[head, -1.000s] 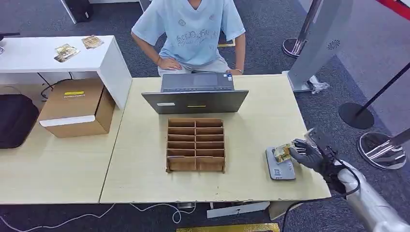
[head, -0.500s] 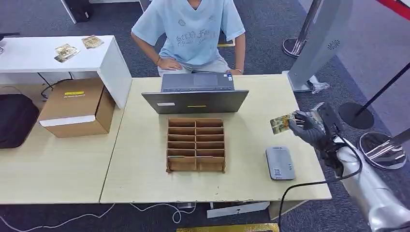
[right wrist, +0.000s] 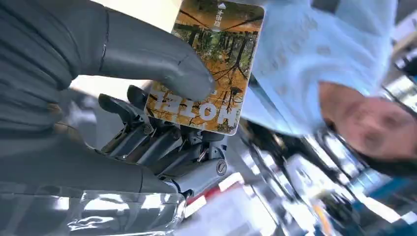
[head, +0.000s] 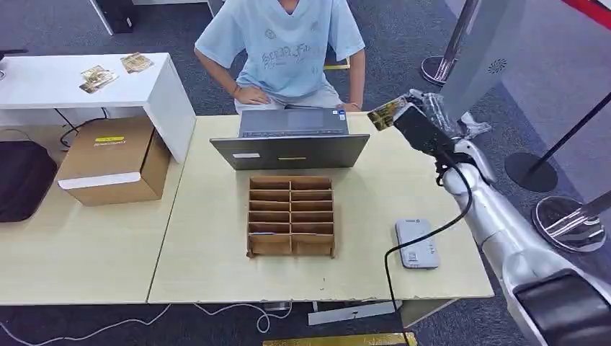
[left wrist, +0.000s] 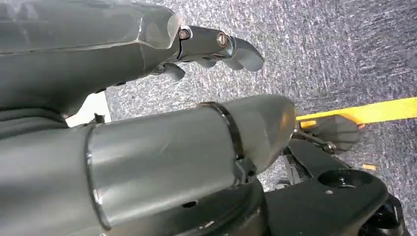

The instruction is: Pass the card to the sensor for recognition and then transmit it.

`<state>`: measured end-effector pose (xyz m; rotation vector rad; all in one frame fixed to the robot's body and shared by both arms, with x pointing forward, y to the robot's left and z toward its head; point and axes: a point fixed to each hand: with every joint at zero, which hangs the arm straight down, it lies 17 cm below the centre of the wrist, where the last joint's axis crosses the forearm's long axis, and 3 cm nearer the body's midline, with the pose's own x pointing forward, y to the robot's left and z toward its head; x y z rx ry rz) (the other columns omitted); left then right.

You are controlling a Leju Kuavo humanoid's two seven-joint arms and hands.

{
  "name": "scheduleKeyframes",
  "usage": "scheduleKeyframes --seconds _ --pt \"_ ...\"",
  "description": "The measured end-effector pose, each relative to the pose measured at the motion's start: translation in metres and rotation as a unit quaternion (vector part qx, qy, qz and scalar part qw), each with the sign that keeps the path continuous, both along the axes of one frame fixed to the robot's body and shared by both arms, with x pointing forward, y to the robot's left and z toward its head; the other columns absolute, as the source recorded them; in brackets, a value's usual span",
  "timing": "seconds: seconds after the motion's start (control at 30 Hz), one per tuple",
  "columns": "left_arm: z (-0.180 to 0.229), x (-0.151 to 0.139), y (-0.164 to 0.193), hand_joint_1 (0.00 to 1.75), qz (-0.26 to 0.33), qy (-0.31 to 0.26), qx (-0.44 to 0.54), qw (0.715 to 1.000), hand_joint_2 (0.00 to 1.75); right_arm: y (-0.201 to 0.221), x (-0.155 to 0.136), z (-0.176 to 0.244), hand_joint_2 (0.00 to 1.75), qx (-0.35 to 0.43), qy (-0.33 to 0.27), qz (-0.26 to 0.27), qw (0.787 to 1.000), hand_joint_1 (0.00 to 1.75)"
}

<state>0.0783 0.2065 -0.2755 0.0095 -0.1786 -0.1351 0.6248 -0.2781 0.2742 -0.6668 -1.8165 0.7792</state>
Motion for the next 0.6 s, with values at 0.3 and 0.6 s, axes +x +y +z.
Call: scheduleKeyframes --seconds 0.3,0.6 --pt "0.002 0.011 -0.003 0.0 -0.009 -0.002 -0.001 1.0 0.0 0.082 0.006 0.067 1.75 -0.096 -0.119 -0.017 0.988 1.75" --pt "0.004 0.021 -0.004 0.0 -0.006 -0.003 -0.003 1.0 0.0 0.149 0.006 0.093 1.75 -0.171 -0.161 -0.015 0.972 1.75"
